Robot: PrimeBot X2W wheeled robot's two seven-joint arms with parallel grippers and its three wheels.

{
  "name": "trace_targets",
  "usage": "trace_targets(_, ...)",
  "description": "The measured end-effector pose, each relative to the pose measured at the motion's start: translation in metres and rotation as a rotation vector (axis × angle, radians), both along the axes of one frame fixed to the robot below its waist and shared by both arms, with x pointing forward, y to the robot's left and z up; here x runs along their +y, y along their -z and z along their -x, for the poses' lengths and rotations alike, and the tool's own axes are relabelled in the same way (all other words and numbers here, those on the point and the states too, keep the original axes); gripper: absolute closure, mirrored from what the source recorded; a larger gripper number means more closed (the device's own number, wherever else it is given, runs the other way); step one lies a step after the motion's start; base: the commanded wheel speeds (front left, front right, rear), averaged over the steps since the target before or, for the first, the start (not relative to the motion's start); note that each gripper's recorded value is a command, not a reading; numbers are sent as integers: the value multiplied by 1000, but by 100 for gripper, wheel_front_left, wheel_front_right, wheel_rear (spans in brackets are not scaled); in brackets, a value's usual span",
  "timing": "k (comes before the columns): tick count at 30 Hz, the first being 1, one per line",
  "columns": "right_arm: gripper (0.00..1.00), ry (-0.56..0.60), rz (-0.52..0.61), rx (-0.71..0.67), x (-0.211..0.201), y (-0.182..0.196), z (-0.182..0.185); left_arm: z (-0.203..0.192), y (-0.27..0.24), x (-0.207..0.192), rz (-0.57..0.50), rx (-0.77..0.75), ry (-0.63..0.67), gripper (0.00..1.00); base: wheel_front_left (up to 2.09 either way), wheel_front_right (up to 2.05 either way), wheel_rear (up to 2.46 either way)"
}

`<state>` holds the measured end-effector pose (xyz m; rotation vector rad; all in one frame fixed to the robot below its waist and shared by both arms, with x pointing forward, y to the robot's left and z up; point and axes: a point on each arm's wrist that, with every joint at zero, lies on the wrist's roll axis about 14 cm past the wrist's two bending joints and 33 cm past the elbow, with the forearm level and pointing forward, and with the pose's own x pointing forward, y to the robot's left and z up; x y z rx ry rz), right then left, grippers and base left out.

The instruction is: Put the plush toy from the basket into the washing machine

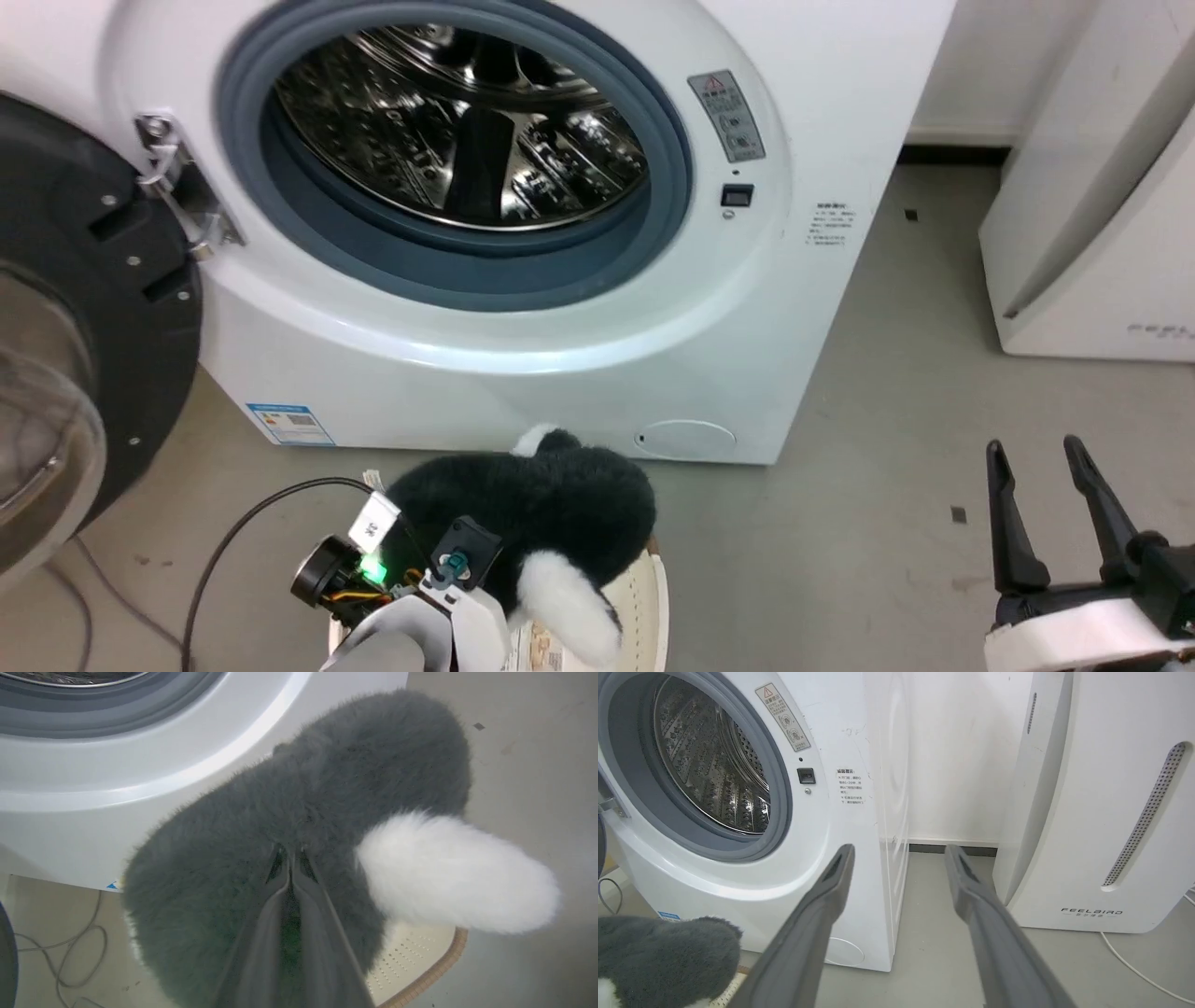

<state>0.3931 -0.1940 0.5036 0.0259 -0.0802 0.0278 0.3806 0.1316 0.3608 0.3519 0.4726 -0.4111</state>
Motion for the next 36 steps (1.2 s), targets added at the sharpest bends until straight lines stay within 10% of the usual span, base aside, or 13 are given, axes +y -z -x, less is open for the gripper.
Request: trace_targets(36, 0, 33, 6, 34, -11, 13, -8, -119, -151, 32, 131, -536, -191, 100, 0, 0, 0)
